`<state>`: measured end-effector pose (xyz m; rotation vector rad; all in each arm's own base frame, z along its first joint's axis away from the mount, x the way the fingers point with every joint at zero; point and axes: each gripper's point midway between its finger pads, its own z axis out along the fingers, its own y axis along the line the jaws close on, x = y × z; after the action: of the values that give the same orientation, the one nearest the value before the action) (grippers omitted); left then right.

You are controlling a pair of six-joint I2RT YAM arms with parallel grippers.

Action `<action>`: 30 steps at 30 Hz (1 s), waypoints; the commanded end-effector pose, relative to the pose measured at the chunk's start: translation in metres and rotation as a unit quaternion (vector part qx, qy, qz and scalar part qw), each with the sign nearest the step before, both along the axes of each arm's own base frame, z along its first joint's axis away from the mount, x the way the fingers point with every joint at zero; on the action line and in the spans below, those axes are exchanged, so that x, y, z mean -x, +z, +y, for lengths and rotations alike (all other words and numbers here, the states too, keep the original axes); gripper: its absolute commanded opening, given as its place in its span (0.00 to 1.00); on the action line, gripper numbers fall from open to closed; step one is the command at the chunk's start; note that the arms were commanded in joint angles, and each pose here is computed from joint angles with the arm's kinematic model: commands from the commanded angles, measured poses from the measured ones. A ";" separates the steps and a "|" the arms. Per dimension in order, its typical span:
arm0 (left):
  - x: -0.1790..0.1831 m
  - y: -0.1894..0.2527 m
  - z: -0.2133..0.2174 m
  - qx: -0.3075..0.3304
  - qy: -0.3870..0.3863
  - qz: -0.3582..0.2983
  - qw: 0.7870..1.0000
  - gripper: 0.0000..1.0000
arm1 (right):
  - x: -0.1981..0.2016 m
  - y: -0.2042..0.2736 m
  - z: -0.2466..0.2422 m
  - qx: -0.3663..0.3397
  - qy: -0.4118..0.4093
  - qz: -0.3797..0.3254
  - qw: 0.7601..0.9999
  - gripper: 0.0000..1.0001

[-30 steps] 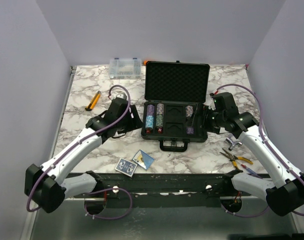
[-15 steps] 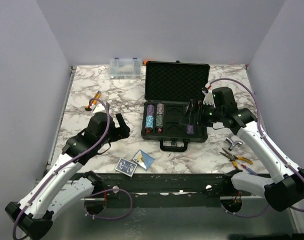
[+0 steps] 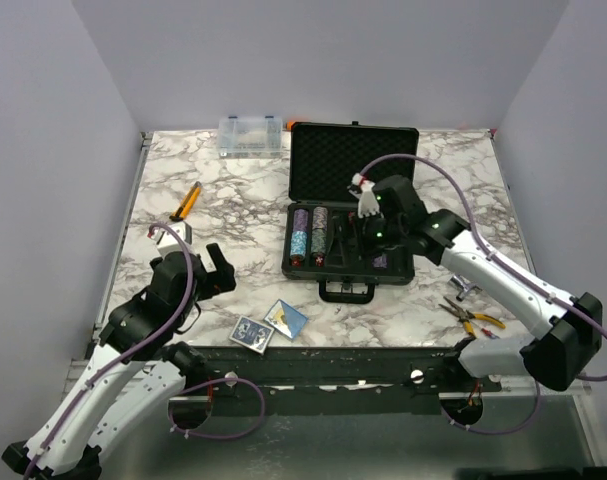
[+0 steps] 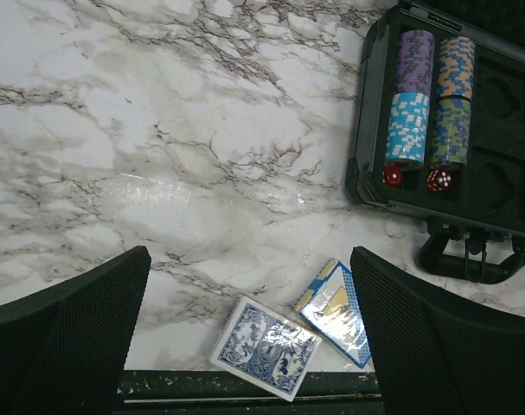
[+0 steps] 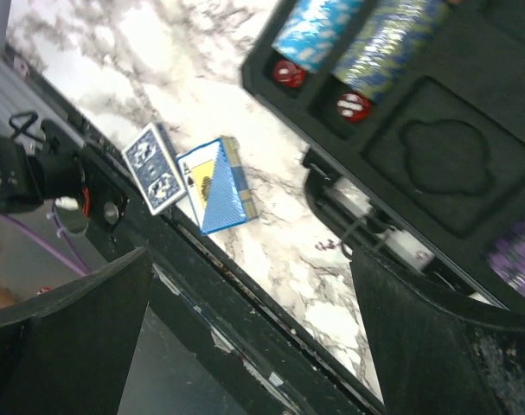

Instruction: Pack up texas hold em set

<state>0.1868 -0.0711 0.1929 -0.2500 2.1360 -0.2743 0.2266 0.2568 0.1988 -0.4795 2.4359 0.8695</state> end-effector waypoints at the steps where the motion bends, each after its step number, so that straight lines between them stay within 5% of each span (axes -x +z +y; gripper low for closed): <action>1: 0.002 -0.002 0.015 -0.022 0.021 -0.012 0.999 0.97 | 0.004 0.003 0.035 0.025 0.058 -0.063 0.996 1.00; 15: 0.008 0.005 0.025 -0.011 0.033 -0.046 0.998 0.98 | 0.043 -0.055 0.089 0.080 0.183 -0.105 0.974 1.00; 30: 0.010 0.009 0.025 0.003 0.042 -0.042 0.998 0.98 | 0.055 -0.096 0.123 0.113 0.218 -0.122 0.962 1.00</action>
<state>0.1788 -0.0481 0.2067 -0.3133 2.0075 -0.2616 0.1609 0.3722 0.1046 -1.1832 2.2943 0.6945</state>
